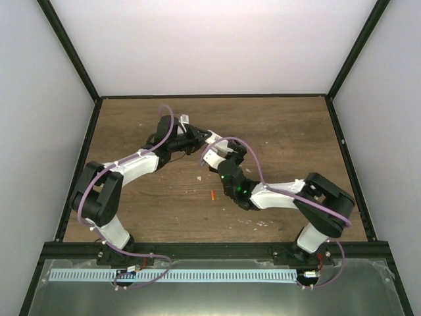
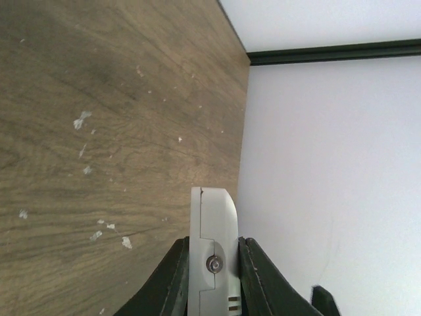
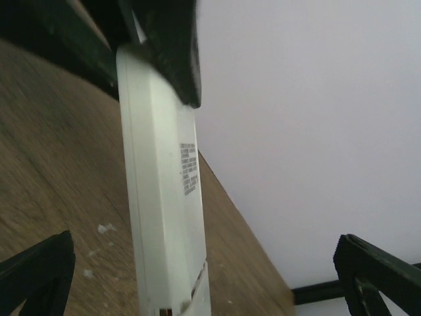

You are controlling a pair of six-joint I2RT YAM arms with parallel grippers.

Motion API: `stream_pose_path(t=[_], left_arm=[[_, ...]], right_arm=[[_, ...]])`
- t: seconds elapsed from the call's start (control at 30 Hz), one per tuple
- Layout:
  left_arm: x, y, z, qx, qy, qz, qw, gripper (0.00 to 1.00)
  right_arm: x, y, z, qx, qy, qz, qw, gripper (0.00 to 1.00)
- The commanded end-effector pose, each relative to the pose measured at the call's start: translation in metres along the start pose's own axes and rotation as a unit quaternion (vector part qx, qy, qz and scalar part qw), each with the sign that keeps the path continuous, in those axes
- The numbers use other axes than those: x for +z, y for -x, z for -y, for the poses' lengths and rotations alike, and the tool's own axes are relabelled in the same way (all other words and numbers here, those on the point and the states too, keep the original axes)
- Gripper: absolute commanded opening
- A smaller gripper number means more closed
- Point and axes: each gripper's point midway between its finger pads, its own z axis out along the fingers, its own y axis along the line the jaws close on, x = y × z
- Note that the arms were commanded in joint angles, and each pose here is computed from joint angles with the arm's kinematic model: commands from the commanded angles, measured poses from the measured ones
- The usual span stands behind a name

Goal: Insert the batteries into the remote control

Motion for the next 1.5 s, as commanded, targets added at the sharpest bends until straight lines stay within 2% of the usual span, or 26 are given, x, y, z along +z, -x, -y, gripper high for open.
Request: stream_pose_path(t=[0.0,0.1,0.27,0.37,0.57,0.83,1.2,1.47], left_arm=[[-0.004,0.013,0.023,0.081,-0.071,0.009,0.994,0.00],[-0.007,0.017,0.023,0.122,-0.085,-0.005,0.989,0.00],[-0.016,0.027,0.017,0.165,-0.095,-0.013,0.982,0.00],[-0.020,0.026,0.018,0.189,-0.102,-0.022,0.977,0.00],[-0.018,0.008,0.016,0.211,-0.129,-0.081,0.966,0.00],[-0.025,-0.008,0.012,0.222,-0.143,-0.111,0.958,0.00],[-0.035,-0.023,0.021,0.246,-0.156,-0.131,0.948,0.00],[-0.037,-0.027,0.021,0.252,-0.162,-0.130,0.945,0.00]], right_arm=[[-0.017,0.018,0.010,0.086,0.059,0.042,0.994,1.00],[-0.030,0.018,0.009,0.123,0.113,0.052,0.984,1.00],[-0.054,0.016,0.007,0.181,0.219,0.086,0.955,1.00],[-0.066,0.006,0.011,0.212,0.252,0.108,0.938,1.00],[-0.080,-0.007,0.019,0.240,0.295,0.134,0.915,1.00],[-0.071,-0.011,-0.001,0.223,0.327,0.108,0.912,1.00],[-0.053,-0.009,-0.008,0.237,0.328,0.083,0.911,1.00],[-0.050,-0.011,-0.010,0.234,0.335,0.080,0.909,0.85]])
